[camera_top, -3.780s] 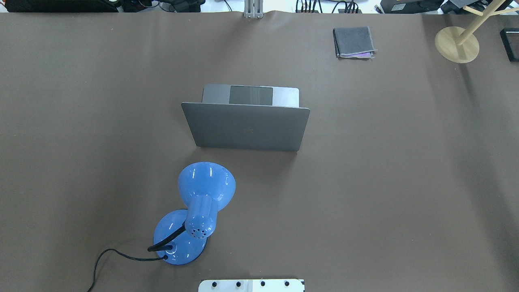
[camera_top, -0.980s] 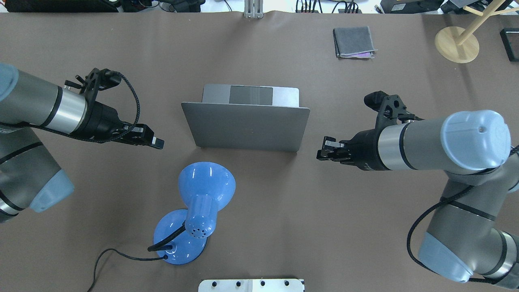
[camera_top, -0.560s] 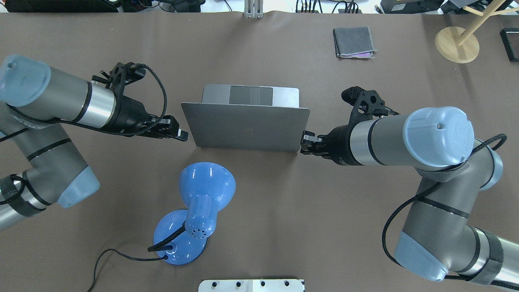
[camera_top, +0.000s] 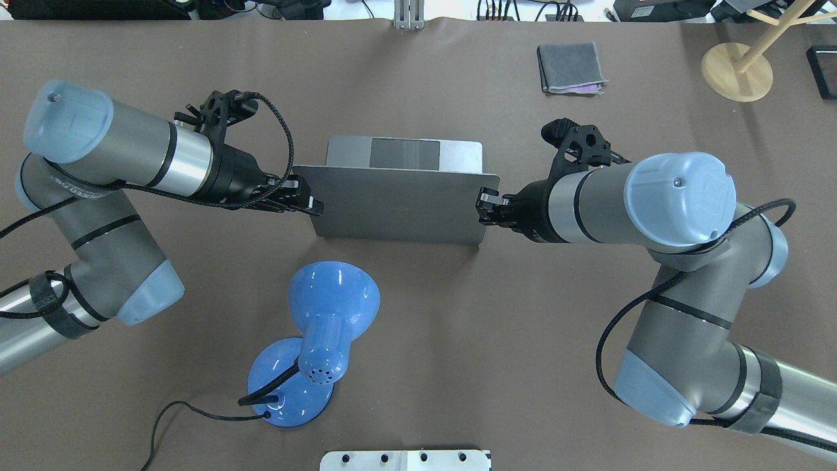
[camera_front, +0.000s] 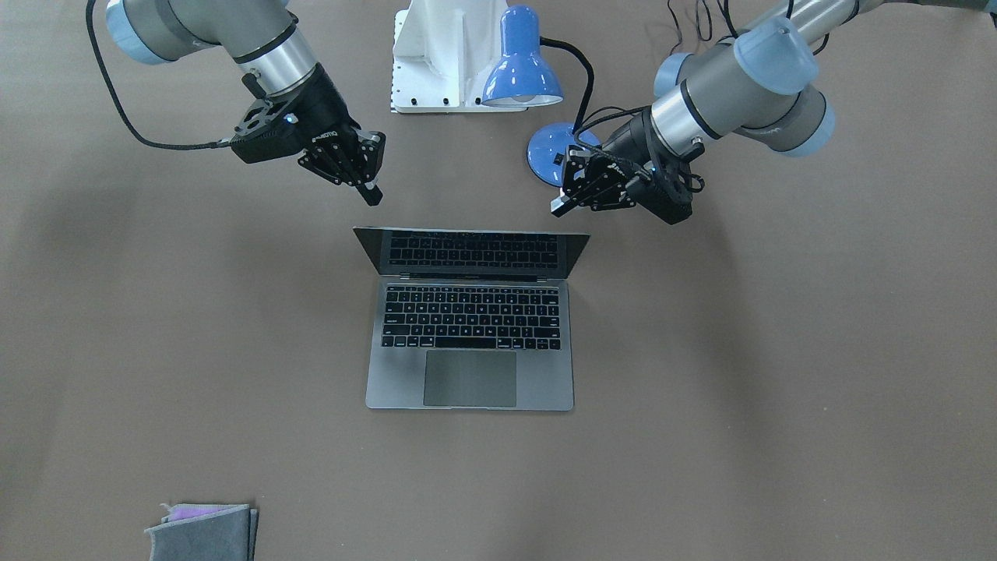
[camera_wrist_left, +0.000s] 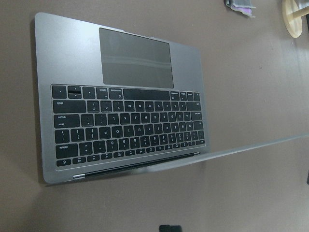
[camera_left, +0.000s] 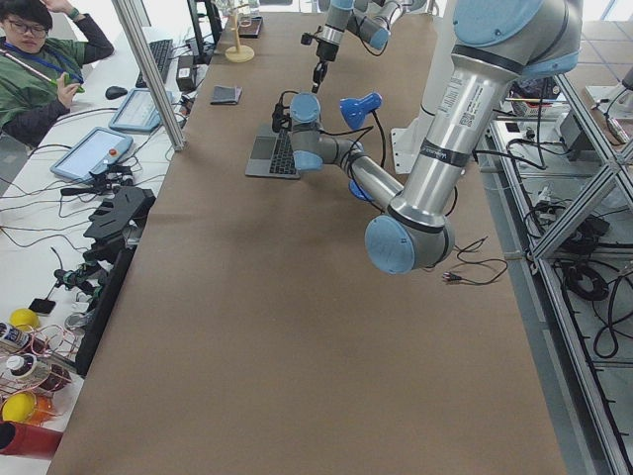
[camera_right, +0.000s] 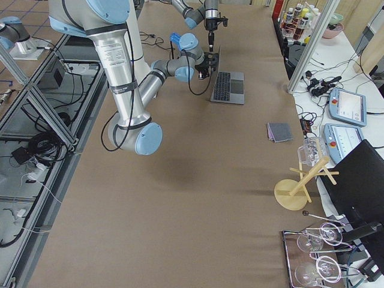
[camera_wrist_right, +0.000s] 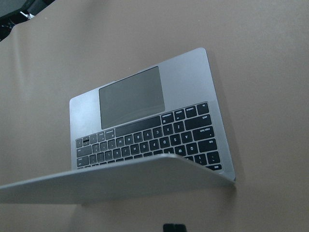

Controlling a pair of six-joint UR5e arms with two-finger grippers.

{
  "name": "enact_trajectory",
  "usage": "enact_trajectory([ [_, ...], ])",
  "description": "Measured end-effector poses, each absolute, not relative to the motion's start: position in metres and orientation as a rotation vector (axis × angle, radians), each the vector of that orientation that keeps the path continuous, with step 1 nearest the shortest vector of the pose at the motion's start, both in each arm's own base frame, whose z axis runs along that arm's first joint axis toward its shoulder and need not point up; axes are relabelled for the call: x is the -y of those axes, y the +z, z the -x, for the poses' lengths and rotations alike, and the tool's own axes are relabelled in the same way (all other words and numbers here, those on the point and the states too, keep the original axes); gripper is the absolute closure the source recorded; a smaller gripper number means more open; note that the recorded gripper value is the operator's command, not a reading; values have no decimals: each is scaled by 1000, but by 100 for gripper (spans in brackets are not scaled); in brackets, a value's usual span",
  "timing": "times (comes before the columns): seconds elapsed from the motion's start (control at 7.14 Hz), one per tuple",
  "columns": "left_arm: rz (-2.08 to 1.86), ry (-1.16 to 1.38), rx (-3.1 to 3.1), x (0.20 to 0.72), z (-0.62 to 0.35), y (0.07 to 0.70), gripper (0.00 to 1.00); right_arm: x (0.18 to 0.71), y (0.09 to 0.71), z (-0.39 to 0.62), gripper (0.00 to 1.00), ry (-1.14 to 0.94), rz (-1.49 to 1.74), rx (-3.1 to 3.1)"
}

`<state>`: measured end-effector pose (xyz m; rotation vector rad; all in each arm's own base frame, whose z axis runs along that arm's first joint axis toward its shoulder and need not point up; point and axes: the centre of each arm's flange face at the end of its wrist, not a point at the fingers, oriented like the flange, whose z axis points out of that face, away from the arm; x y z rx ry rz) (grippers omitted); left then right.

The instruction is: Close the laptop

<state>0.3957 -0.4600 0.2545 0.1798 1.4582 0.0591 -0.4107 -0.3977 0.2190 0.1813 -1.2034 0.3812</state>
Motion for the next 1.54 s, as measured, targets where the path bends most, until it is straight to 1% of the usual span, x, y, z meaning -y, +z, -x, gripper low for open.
enact_trajectory([
  [0.7, -258, -16, -1429, 480, -401, 250, 100, 433, 221, 410, 100, 424, -210, 1179],
  [1.12, -283, -73, -1390, 514, -411, 255, 100, 450, 223, 416, 100, 442, -215, 1163],
  [1.54, -318, -144, -1338, 549, -424, 263, 100, 496, 231, 440, 100, 487, -220, 1108],
])
